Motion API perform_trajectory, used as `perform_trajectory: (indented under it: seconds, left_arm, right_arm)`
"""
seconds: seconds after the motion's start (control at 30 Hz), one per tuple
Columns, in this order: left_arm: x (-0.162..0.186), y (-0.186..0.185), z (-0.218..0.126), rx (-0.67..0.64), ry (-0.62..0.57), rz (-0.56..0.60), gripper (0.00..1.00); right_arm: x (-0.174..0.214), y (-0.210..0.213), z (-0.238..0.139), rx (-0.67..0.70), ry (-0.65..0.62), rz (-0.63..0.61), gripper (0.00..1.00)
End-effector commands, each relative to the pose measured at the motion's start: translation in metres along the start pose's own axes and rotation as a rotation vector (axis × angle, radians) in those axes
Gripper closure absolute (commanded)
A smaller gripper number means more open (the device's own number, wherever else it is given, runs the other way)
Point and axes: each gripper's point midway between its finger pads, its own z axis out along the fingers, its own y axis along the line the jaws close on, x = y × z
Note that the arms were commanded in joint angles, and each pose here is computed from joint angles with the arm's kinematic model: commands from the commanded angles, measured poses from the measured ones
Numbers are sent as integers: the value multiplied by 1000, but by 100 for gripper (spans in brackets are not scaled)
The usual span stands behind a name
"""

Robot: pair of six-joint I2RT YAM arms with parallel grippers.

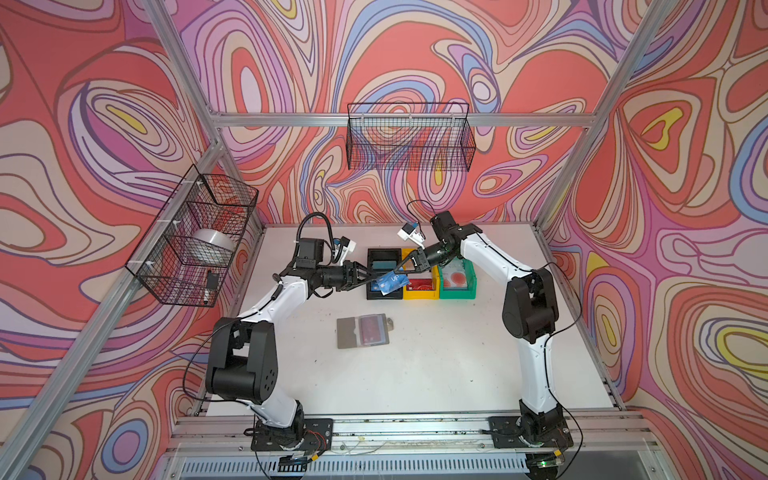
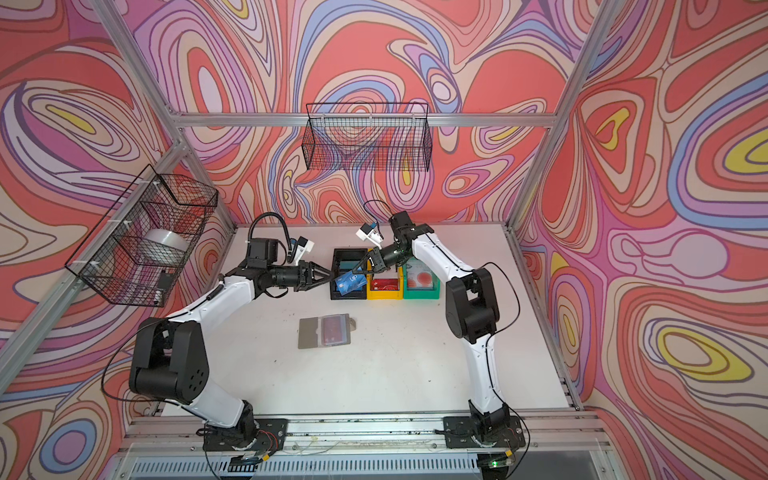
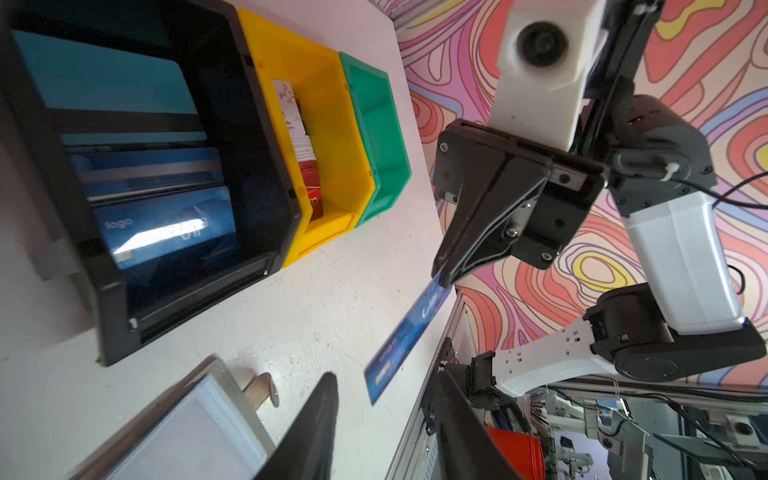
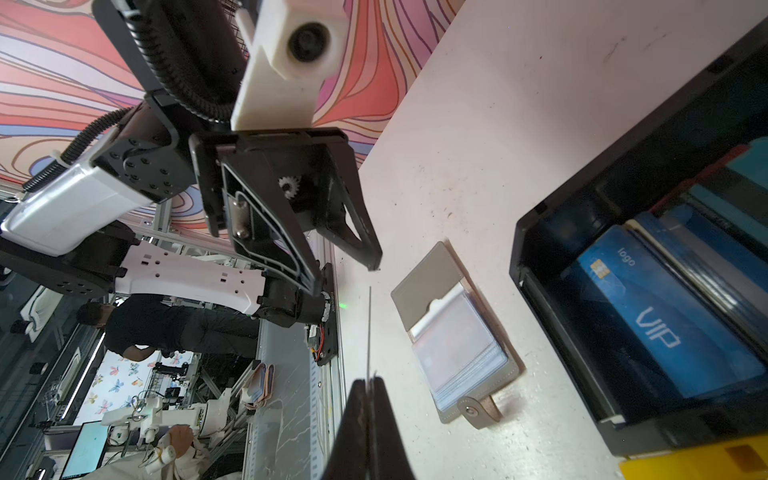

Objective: Take the credit cards out of the card holder

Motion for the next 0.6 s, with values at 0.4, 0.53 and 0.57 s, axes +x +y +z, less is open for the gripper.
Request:
perform_trajectory:
  seconds: [0.4,0.53,0.57]
  left_arm:
    - [-3,-2,-9,10,-82,-7,57]
    - [-3,-2,-10,12,-86,-9,57]
    - [-3,-3,-10,14,-85,-6,57]
  right_arm:
    - [-31,-19,11,107,-187,-156,100]
    - [-31,-28,19,134,-216,-212,100]
    - [-32,-33,19,152,-220,-221,100]
